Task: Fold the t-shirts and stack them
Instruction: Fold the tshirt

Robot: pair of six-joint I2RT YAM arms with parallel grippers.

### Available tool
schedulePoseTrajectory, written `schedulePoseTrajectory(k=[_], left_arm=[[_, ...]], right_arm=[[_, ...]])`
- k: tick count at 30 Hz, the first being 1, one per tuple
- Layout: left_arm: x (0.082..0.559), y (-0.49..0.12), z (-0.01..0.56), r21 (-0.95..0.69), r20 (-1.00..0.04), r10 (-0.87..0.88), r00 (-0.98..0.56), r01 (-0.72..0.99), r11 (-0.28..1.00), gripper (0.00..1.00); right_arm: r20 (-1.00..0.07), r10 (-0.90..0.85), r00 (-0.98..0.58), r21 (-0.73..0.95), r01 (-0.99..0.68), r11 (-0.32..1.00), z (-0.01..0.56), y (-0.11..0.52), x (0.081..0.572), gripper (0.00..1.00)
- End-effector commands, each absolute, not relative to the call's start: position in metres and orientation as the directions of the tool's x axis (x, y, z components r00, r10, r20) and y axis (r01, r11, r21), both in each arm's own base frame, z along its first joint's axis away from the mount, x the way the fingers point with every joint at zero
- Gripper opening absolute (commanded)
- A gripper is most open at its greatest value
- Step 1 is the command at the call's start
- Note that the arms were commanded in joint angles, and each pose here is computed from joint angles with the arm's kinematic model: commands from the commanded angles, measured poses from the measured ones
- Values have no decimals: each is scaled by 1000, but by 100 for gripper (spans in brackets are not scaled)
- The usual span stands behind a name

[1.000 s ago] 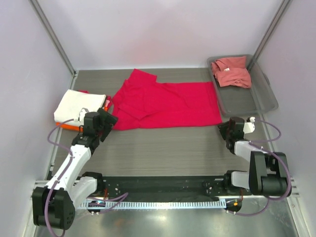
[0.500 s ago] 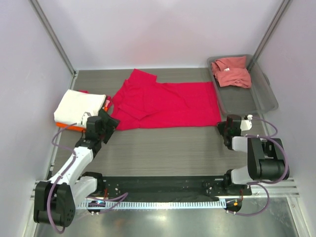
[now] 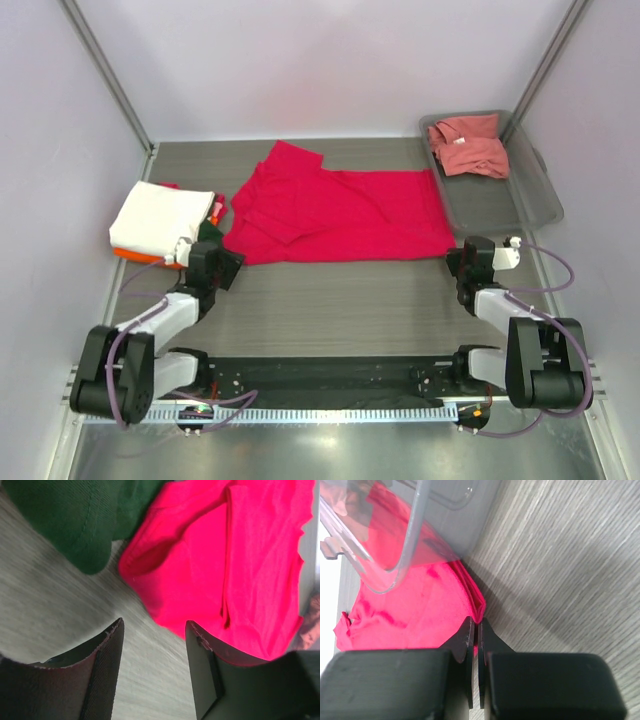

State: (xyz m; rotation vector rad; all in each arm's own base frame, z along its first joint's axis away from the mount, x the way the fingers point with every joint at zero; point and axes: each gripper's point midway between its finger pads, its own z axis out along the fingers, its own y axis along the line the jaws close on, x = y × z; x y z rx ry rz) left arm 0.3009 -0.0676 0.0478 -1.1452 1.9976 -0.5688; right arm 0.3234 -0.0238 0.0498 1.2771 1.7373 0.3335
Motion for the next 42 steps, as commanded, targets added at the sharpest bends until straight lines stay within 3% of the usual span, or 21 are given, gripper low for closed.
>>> schedulePoseTrajectory(k=[1,8,10,15,17,18,20,33,42], left_arm=[[326,-67,57,-729,-412,-882,-229,-497,470,53],[341,-63,43,-704,-438,-876,-201,-529,473,49],[340,-58,40,-692,-453,-873,-184,-545,474,39],[330,-44,35,-647,-478,-865,-153,-605,465,34],[330,-42,37,-648,-485,-863,-143,-604,464,24],[331,-41,38,-645,-492,-859,-142,-603,469,11],[332,-41,40,-636,-501,-853,-150,-604,480,0],[328,-29,134,-586,-582,-797,-161,-596,549,0],[297,-26,131,-507,-566,-790,-235,-656,559,0]], right_arm=[[-532,847,-19,659,618,428,49,-29,323,1],[-535,844,-25,665,603,439,54,-27,325,1],[-536,844,-23,667,600,441,55,-28,326,1],[-540,841,-28,661,605,444,54,-28,325,1],[-541,841,-29,660,605,446,55,-28,325,1],[-539,841,-31,661,604,446,55,-27,325,1],[-543,839,-32,661,600,450,57,-27,326,1],[-559,825,-87,591,656,470,98,-29,315,1],[-525,839,-144,521,725,451,102,-26,286,1]])
